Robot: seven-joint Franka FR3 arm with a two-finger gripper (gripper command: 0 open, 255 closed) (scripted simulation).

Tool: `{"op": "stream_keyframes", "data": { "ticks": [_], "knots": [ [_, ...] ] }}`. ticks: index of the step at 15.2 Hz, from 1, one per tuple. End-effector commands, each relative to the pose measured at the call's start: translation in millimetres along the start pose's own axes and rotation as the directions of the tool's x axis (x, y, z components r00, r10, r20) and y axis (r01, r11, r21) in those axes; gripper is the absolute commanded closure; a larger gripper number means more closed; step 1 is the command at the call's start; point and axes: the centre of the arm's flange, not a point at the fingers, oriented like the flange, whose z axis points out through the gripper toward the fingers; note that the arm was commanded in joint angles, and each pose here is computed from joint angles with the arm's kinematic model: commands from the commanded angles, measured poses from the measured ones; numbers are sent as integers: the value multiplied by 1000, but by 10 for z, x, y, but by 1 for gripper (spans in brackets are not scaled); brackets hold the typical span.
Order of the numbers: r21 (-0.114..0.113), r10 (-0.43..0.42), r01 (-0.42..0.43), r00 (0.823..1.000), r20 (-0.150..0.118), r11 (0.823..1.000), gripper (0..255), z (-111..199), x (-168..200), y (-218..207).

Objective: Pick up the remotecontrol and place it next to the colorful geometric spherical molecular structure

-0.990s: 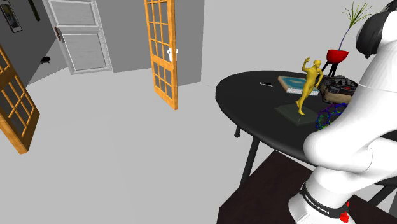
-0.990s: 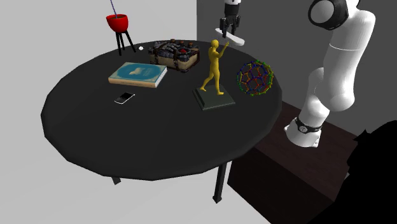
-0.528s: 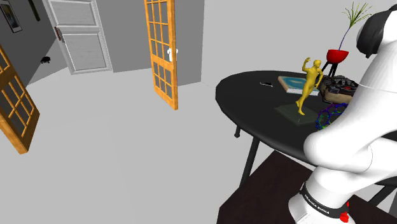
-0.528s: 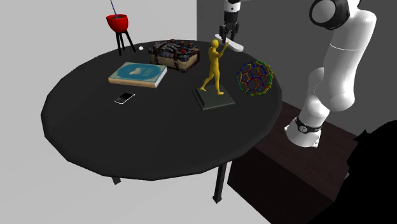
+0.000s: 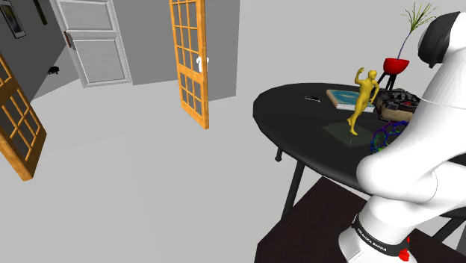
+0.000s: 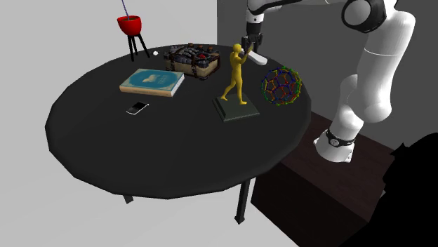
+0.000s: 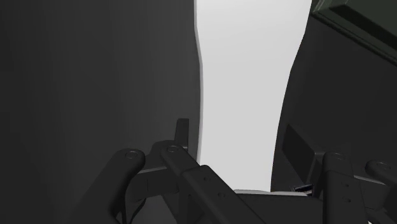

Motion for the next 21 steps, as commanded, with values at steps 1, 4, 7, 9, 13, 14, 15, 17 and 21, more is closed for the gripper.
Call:
{"op": "stream_keyframes", "data": {
  "ticks": [1,4,7,9,13,14,15,17,21],
  "knots": [
    [0,0,0,1000,-1,1000,255,103,5,8],
    [0,0,0,1000,-1,1000,255,262,6,11],
    [0,0,0,1000,-1,1000,255,420,8,13],
    [0,0,0,1000,-1,1000,255,526,9,15],
    [0,0,0,1000,-1,1000,255,737,11,19],
    [0,0,0,1000,-1,1000,255,790,11,20],
    [0,0,0,1000,-1,1000,255,843,12,21],
    [0,0,0,1000,-1,1000,255,948,13,23],
    [0,0,0,1000,-1,1000,255,1159,15,26]
  ]
}}
